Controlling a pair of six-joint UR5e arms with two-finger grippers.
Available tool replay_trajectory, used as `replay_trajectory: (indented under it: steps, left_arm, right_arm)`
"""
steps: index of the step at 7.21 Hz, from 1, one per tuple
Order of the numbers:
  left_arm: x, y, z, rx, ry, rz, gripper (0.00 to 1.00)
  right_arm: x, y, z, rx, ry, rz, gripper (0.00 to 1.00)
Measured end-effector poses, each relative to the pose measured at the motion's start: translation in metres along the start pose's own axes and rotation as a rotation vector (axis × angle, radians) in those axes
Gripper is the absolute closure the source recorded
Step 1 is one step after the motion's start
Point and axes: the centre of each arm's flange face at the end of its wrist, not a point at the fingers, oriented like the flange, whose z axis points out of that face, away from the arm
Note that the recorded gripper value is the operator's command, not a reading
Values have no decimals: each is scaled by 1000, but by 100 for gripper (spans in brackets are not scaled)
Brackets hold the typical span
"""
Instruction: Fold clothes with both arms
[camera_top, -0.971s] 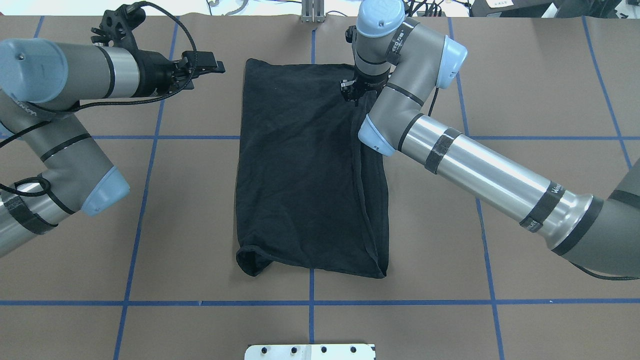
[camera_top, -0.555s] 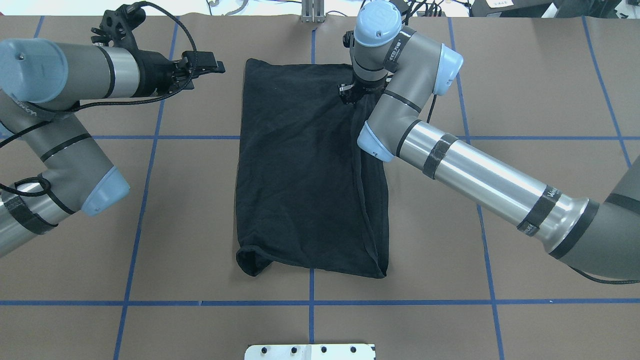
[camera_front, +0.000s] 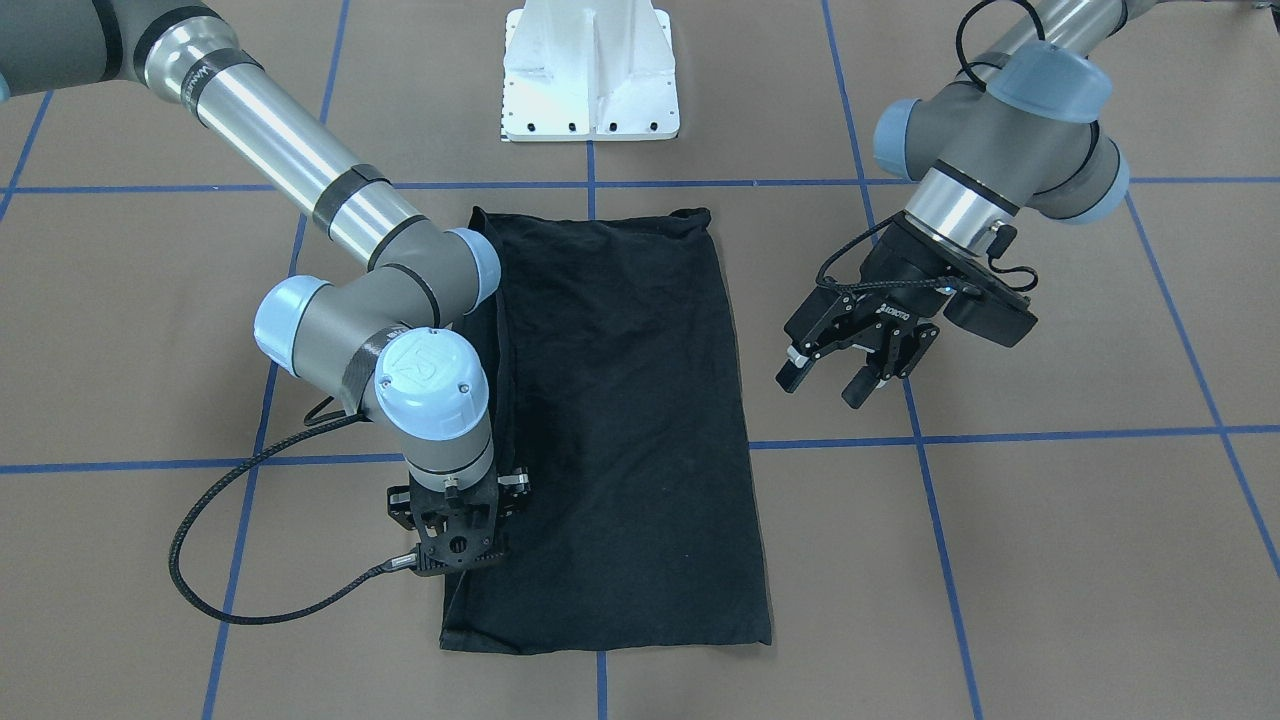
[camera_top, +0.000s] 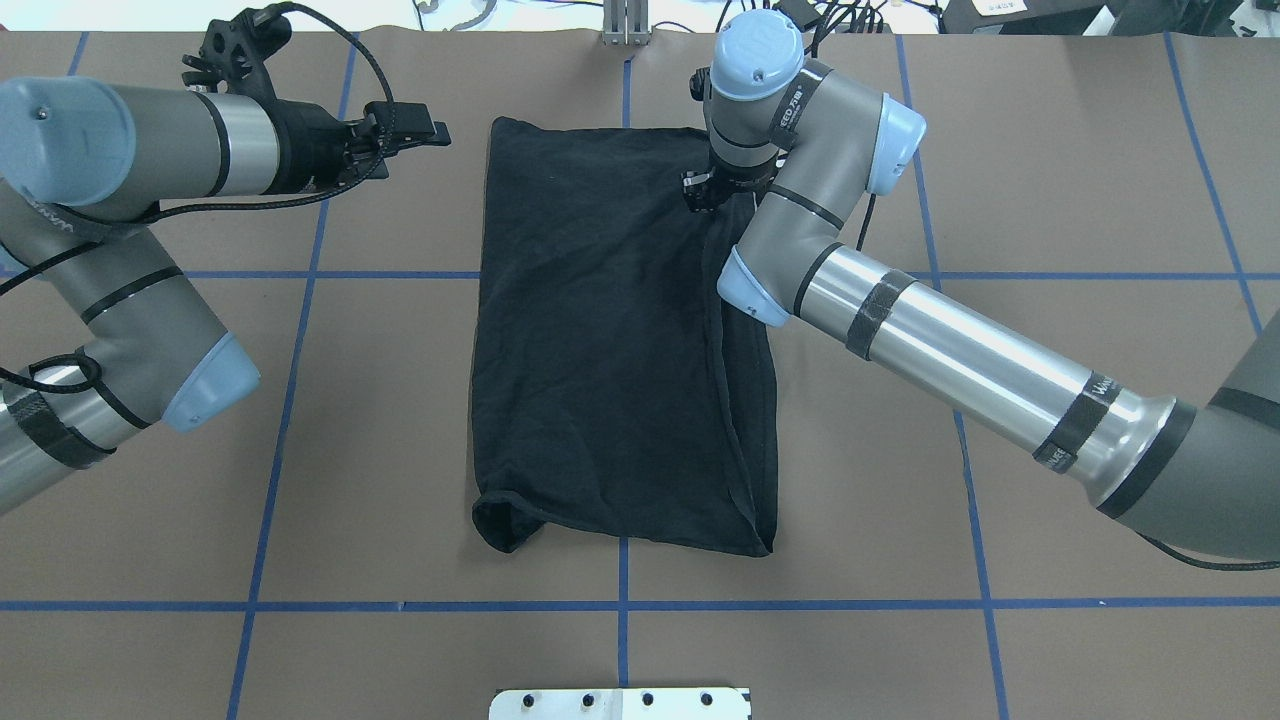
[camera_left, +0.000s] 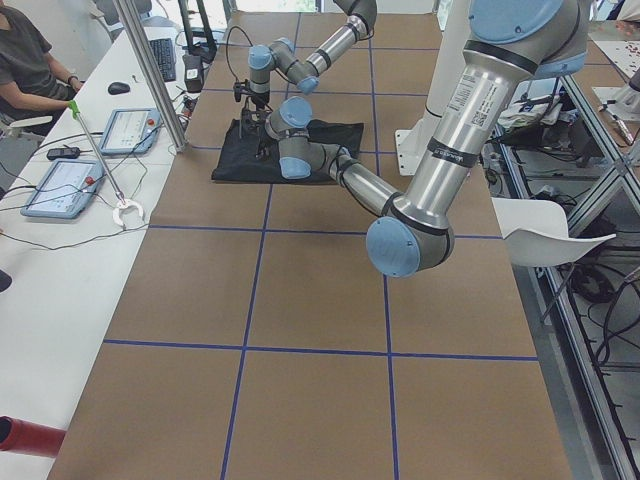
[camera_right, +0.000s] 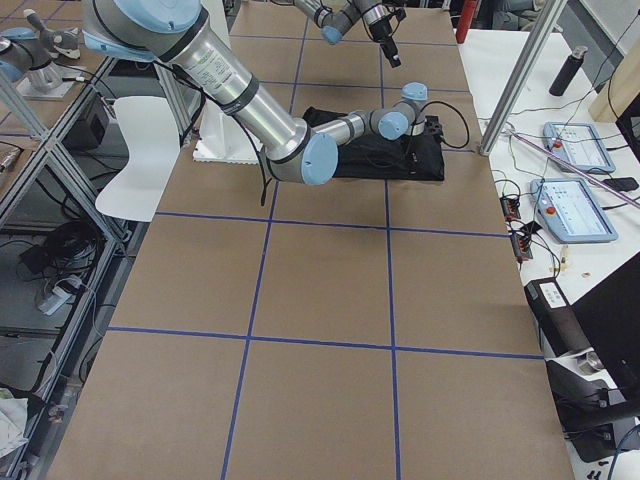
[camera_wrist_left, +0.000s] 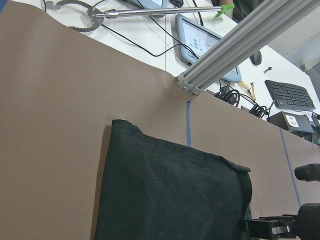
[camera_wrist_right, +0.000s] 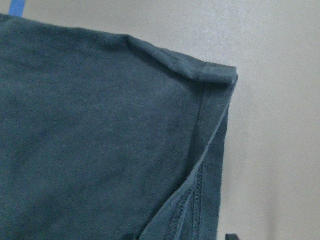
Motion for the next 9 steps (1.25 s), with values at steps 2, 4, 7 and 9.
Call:
replay_trajectory:
  steps: [2, 4, 7, 9]
  left_arm:
    - [0, 0, 0, 0, 0, 0, 0]
    - [0, 0, 0, 0, 0, 0, 0]
    - [1, 0, -1, -1, 2, 0, 0]
    - [1, 0, 0, -1, 3, 1, 0]
  right_arm:
    - [3, -7, -7, 14, -6, 4, 14]
    - [4, -10, -9, 25, -6, 5, 14]
    - [9, -10, 4, 35, 6, 4, 14]
    - [13, -10, 9, 35, 9, 2, 14]
